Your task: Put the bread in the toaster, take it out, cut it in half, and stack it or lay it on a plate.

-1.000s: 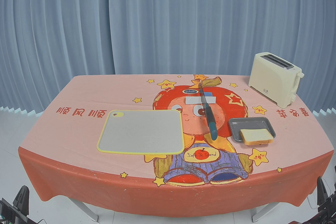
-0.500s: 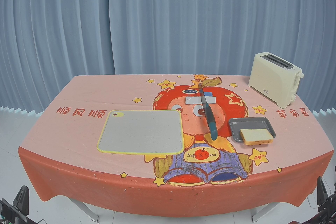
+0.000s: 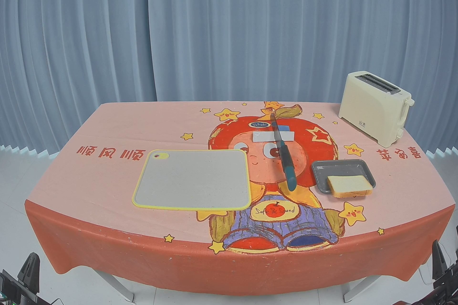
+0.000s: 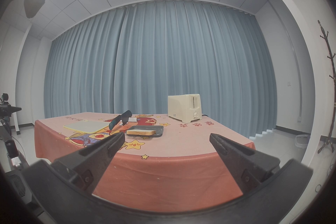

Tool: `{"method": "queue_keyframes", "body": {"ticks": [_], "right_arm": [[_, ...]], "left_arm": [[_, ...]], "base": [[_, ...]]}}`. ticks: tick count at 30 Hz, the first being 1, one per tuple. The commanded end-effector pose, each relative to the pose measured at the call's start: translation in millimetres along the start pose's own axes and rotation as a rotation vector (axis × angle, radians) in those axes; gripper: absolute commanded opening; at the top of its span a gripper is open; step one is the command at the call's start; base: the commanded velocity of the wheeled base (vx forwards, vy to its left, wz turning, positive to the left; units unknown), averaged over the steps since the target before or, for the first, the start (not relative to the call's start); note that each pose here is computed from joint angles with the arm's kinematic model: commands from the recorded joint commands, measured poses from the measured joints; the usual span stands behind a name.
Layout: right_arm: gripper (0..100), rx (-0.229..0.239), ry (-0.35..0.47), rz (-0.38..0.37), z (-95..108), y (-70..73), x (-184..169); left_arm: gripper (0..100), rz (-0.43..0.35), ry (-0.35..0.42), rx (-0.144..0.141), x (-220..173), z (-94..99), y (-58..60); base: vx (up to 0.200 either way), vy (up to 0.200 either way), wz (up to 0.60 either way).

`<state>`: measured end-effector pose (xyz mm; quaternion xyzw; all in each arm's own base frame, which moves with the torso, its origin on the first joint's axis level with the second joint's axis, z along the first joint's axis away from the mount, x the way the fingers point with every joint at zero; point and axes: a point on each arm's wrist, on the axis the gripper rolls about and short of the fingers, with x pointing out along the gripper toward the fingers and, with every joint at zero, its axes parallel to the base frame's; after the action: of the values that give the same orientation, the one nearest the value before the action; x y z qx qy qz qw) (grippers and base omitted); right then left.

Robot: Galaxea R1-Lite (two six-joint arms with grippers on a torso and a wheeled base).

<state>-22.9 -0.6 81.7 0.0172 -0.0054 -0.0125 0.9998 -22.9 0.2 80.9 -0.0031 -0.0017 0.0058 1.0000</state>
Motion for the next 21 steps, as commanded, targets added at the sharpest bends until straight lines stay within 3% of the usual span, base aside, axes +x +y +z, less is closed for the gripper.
{"method": "queue_keyframes", "body": {"ticks": [1, 21], "right_arm": [[100, -0.001, 0.001, 0.001, -5.2, -0.2, 0.0], [100, -0.002, 0.001, 0.001, -5.2, -0.2, 0.0]], "left_arm": [[0, 0.001, 0.0, 0.0, 0.1, -5.1, 0.0], [0, 0.001, 0.0, 0.0, 0.1, -5.1, 0.0]], "base": [[0.0, 0.0, 0.0], [0.0, 0.0, 0.0]]}}
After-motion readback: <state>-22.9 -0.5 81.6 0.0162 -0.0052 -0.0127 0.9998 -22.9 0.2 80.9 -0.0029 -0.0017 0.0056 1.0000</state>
